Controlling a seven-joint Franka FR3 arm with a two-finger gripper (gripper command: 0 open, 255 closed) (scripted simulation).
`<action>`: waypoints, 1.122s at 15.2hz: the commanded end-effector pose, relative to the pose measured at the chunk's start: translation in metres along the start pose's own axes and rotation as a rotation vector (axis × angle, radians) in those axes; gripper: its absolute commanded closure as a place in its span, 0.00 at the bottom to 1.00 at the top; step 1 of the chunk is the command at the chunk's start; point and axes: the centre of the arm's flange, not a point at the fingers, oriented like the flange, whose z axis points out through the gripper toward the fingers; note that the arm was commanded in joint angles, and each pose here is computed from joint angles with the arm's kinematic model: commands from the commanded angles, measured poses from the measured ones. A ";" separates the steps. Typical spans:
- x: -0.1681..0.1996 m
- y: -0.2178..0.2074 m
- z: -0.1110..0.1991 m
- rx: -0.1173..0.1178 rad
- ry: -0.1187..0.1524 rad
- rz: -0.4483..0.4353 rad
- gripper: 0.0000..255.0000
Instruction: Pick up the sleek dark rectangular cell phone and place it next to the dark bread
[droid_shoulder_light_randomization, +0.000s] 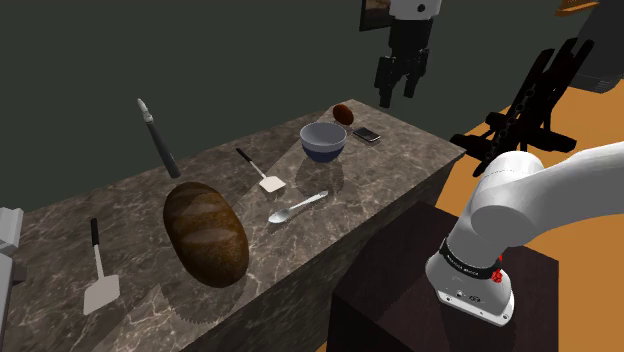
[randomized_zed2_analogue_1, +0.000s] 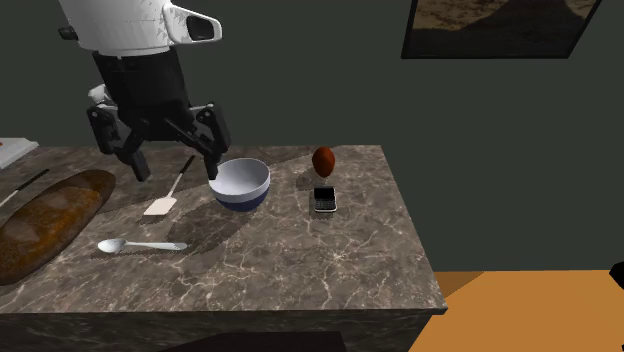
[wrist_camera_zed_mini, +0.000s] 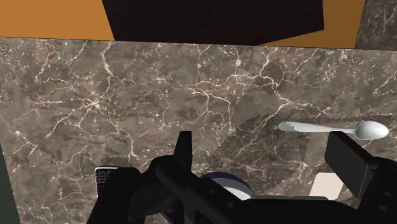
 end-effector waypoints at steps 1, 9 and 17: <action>0.000 0.000 0.000 0.000 0.000 0.000 0.00; 0.062 0.066 0.056 0.007 0.006 -0.025 0.00; 0.125 0.129 0.111 0.014 0.012 -0.049 0.00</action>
